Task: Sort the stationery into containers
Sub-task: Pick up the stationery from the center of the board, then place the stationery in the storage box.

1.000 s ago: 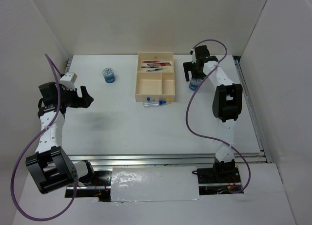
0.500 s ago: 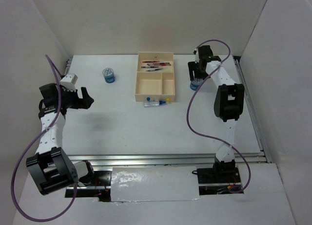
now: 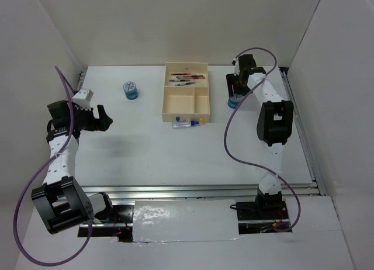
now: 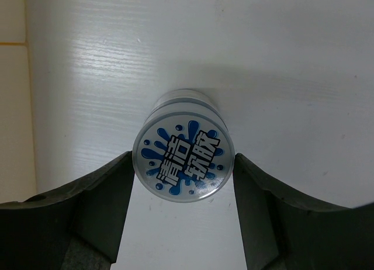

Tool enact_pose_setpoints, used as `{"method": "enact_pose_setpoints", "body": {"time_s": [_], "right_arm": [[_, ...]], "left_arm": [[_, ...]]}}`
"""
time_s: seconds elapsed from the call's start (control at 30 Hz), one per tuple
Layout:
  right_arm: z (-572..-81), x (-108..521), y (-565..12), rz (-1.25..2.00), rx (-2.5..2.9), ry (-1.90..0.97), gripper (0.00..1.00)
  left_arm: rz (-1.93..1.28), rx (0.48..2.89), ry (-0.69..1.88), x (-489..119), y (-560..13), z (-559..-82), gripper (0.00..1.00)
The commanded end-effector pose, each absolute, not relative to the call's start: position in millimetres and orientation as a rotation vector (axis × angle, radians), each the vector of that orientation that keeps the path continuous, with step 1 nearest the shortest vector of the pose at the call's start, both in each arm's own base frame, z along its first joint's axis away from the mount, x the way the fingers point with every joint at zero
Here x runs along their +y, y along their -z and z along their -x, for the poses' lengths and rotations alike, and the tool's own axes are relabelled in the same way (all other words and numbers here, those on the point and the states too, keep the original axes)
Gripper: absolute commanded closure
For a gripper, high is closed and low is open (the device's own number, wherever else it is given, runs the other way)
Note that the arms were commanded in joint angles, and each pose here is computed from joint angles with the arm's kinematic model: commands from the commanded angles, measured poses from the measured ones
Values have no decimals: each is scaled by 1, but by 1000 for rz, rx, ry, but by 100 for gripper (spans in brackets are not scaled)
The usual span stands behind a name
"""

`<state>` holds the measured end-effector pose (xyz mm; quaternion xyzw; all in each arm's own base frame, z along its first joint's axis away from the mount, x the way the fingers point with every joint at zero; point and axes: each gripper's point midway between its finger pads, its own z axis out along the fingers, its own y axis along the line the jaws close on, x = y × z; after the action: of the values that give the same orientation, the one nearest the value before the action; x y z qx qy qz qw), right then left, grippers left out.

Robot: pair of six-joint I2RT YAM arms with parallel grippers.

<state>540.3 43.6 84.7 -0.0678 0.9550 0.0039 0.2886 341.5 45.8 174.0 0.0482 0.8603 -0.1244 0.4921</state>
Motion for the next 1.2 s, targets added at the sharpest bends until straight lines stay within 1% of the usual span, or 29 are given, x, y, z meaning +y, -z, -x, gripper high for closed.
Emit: {"method": "enact_pose_setpoints", "body": {"time_s": [0.0, 0.23, 0.4, 0.6, 0.67, 0.77, 0.8, 0.93, 1.0, 1.17], "right_arm": [[-539, 55, -112, 203, 2510, -92, 55], [-526, 81, -163, 307, 2417, -109, 61], [-515, 105, -204, 367, 2330, -117, 62], [-503, 153, -269, 452, 2181, -184, 64], [-493, 179, -279, 514, 2142, -225, 64], [-484, 208, -284, 585, 2109, -255, 65], [-477, 227, -283, 633, 2096, -272, 65], [-476, 267, -278, 703, 2053, -269, 65], [-477, 279, -276, 722, 2041, -259, 65], [-485, 294, -248, 760, 2066, -235, 65]], "left_arm": [[-151, 2036, 280, 47, -184, -344, 1], [-143, 2027, 291, 45, -187, -344, 1], [-139, 2024, 292, 45, -187, -344, 1], [-142, 2016, 286, 46, -189, -342, 1], [-144, 2014, 280, 47, -189, -342, 1], [-135, 2017, 286, 48, -187, -341, 1], [-132, 2017, 293, 47, -187, -342, 1], [-130, 2015, 299, 46, -187, -340, 1], [-137, 2011, 281, 48, -189, -339, 1], [-146, 2011, 255, 53, -187, -334, 1]]}}
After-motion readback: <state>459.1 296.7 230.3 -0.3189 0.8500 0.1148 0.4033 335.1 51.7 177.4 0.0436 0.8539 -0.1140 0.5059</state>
